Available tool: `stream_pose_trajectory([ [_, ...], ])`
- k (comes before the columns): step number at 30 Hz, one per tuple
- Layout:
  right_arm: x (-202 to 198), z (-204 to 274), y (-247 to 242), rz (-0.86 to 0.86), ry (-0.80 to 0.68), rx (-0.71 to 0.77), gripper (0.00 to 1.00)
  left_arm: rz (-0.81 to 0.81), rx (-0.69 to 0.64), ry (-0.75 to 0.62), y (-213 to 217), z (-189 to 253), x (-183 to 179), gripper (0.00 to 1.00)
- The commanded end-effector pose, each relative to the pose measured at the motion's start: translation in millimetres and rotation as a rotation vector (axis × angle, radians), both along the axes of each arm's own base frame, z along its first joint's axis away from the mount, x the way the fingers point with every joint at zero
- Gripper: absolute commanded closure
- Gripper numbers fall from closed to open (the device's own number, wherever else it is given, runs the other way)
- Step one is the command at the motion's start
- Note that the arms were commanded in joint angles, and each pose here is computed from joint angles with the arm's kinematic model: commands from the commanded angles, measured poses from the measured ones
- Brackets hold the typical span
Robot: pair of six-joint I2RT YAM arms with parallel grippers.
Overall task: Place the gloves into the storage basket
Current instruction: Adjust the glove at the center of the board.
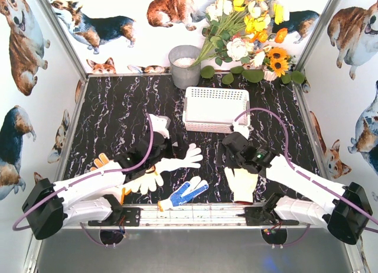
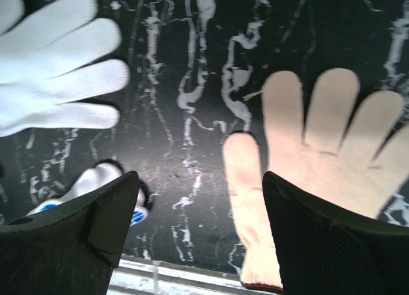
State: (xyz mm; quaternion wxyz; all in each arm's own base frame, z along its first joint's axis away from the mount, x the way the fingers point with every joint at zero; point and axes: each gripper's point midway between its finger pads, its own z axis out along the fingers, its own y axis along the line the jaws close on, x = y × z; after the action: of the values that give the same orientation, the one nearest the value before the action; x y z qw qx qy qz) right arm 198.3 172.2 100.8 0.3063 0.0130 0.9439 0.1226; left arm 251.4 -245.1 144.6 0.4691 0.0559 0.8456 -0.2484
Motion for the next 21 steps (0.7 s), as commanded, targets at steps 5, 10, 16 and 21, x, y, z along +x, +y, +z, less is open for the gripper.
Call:
stream_pose_trajectory([
  [5, 3, -12, -45, -0.155, -0.018, -0.182, 0.13, -0.079, -0.102, -0.027, -53, 14, -14, 0.00],
  [10, 13, -27, -51, -0.191, 0.020, -0.168, 0.13, -0.122, -0.143, -0.008, -79, 12, -27, 0.00],
  [16, 9, -56, -54, -0.198, 0.093, -0.169, 0.16, -0.168, -0.160, -0.002, -105, 13, -35, 0.00],
  [21, 1, -73, -53, -0.194, 0.134, -0.157, 0.20, -0.200, -0.129, -0.001, -114, 9, -36, 0.00],
])
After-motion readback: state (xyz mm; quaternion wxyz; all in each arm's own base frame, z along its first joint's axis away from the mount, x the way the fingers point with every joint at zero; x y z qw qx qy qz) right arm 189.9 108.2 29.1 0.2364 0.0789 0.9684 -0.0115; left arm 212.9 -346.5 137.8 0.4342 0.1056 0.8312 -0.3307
